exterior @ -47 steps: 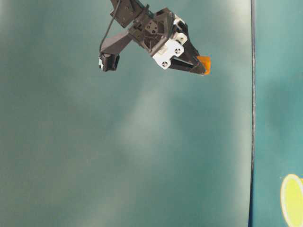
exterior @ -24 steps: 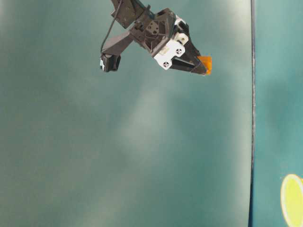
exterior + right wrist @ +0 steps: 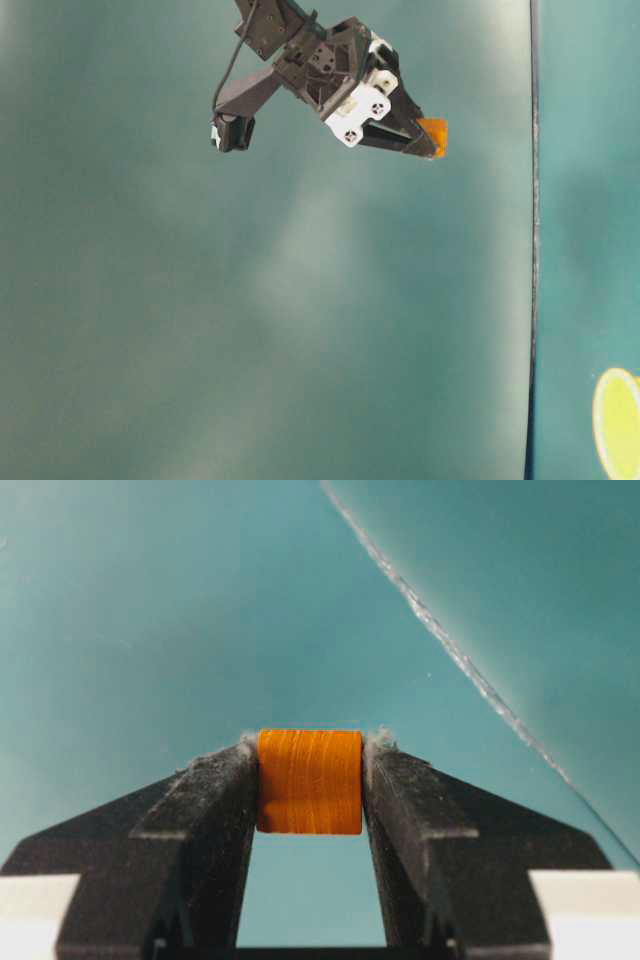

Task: Move the block backward with right arm.

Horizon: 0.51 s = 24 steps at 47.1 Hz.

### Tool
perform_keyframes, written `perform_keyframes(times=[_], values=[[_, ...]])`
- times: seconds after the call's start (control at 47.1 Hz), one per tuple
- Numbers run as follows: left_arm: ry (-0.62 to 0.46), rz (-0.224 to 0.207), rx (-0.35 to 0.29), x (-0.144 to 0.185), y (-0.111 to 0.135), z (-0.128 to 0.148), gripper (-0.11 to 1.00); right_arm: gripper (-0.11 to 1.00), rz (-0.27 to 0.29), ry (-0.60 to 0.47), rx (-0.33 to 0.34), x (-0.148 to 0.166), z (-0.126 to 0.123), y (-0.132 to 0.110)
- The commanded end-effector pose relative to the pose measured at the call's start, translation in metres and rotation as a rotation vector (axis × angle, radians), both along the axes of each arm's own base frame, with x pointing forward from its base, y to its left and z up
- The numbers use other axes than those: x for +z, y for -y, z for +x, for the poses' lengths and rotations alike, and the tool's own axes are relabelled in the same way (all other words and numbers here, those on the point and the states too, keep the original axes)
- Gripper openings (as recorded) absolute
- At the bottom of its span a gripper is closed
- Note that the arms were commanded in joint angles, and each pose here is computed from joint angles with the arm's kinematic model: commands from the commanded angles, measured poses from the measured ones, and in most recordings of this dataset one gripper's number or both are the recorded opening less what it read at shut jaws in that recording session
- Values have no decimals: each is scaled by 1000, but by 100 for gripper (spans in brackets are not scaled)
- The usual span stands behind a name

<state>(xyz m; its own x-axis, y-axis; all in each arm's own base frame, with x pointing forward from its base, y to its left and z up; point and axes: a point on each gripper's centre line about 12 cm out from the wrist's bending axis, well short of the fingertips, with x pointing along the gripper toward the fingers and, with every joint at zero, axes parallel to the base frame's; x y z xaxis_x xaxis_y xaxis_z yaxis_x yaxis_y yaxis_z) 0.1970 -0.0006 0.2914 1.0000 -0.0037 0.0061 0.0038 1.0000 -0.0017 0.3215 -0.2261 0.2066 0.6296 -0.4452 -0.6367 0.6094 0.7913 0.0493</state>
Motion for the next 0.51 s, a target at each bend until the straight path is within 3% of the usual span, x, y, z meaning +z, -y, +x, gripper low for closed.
perform_keyframes(times=[0.0,0.488], values=[[34,0,-2,13,0,2,0,41,-27,38,-3,16,3,4],[37,0,-2,14,0,2,0,41,-26,40,-4,16,4,4]])
